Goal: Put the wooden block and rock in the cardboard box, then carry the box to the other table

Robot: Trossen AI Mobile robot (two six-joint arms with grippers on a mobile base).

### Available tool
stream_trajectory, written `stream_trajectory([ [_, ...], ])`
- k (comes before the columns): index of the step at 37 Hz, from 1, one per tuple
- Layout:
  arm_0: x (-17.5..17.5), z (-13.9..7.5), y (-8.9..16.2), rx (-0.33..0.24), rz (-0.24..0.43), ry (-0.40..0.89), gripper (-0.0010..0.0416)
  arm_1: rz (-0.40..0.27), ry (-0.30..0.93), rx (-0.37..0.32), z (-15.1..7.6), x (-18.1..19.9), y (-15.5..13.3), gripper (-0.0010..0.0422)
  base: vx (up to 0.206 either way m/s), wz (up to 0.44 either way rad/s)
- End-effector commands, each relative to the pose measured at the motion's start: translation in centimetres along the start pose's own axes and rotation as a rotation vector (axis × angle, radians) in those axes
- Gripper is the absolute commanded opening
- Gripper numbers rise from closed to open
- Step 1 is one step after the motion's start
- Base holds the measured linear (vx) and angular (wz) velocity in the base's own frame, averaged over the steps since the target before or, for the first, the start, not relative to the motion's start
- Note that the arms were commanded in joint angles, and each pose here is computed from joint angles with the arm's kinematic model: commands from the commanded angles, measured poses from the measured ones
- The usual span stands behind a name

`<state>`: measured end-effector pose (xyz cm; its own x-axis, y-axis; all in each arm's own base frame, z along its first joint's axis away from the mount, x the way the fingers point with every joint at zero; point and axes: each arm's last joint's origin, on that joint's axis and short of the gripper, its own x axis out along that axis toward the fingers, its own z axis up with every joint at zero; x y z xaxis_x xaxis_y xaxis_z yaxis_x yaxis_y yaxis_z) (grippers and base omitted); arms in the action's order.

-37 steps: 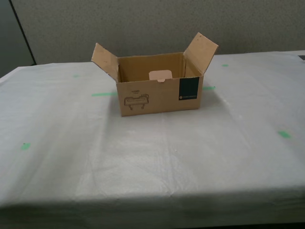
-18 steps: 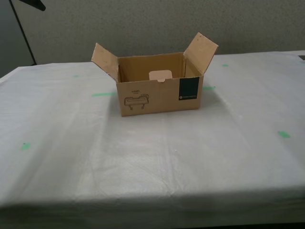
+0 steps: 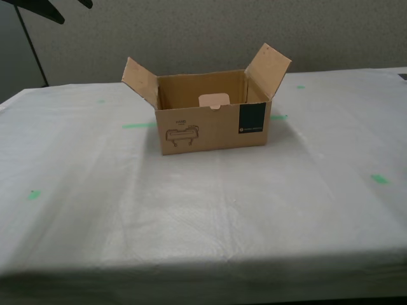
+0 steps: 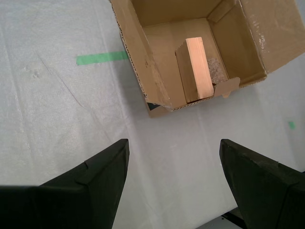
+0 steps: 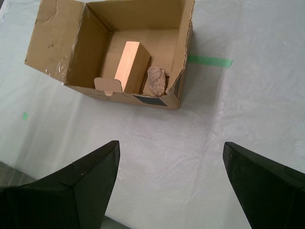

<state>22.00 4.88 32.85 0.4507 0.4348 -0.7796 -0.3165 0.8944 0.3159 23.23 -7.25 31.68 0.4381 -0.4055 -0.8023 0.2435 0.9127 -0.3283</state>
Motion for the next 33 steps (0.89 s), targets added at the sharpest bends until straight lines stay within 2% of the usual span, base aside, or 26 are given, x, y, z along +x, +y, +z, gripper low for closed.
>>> stream_trajectory([
  [1,0.04,-0.01,0.0,-0.003,0.0,0.0,0.0301,-0.002,-0.004,-0.004,0.05,-0.02,-0.02,0.0256,0.0,0.0],
  [7,0.01,0.05,0.02,-0.006,0.001,-0.005,0.0313,-0.002,-0.003,-0.011,0.04,-0.01,-0.03,0.0256,0.0,0.0],
  [21,0.03,0.21,0.02,-0.02,0.001,-0.022,0.03,-0.006,-0.002,-0.011,0.03,-0.01,-0.06,0.0256,0.0,0.0],
  [33,0.01,0.23,0.02,-0.019,0.001,-0.023,0.0314,-0.009,0.004,-0.012,-0.03,0.0,-0.08,0.0256,0.0,0.0],
])
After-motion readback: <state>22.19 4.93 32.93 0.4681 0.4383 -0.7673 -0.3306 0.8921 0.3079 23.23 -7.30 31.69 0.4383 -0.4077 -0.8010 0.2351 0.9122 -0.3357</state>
